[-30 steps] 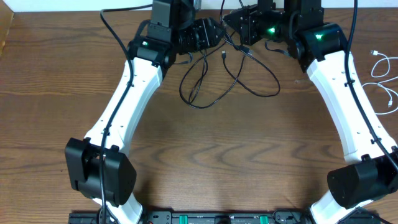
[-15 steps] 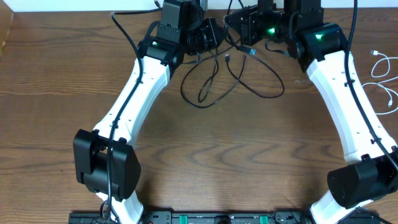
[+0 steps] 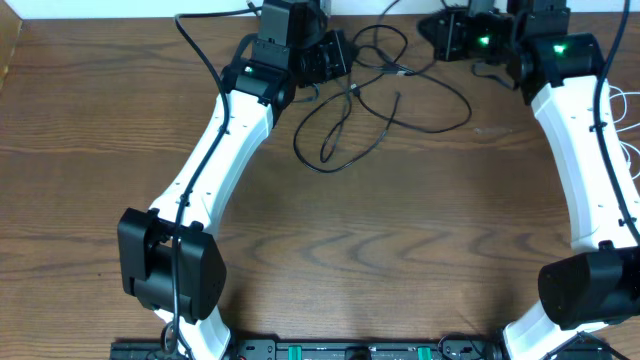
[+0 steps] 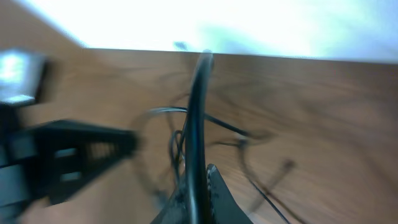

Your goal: Untangle cables

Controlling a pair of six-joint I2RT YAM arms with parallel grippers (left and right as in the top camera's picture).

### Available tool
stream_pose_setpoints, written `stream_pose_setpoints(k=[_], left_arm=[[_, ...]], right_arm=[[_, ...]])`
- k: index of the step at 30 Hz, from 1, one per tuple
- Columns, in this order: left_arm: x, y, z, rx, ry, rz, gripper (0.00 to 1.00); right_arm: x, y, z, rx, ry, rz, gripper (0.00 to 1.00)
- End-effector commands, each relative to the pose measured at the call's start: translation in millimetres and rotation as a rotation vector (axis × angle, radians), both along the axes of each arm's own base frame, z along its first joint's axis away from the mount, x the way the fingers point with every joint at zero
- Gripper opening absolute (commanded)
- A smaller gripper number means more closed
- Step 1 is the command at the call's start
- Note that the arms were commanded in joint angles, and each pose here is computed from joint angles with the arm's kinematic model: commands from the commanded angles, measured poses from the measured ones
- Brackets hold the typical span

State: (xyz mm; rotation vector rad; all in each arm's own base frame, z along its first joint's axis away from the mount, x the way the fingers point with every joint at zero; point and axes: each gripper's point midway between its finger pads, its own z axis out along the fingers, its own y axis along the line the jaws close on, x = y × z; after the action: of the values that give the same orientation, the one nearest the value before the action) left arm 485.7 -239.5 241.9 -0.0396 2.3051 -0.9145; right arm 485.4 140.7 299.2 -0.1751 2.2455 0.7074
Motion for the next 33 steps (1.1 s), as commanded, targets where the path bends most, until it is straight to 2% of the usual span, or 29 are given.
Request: stream_pose_setpoints(k=[1,4,11,17,24,33], left_arm=[[9,57,37,0.154,-0.132,0.144,0.07],[4,92,63,0.182,-0.167,0.232,0.07],[-23,164,134,0.207,-0.304,0.371,0.07],[-50,257,175,0.337,-0.385,0.634,0.08],[-77,365,187,0.37,-0.372,0.906,0.08],[-116,454,186,0.447,-0.324,1.158,0.07]], right_arm=[[12,-72,-14,-0.25,0.018,-0.347,0.01],[9,-102,-21,-0.352,0.044,-0.478,0.01],[6,-107,-25,-0.375,0.058,-0.464,0.01],[4,-119,-28,-0.398,0.075,-0.496,0.01],[-2,-150,-33,-0.406,0.119,-0.551,0.01],[-8,-208,-34,-0.405,0.151,-0.682,0.01]])
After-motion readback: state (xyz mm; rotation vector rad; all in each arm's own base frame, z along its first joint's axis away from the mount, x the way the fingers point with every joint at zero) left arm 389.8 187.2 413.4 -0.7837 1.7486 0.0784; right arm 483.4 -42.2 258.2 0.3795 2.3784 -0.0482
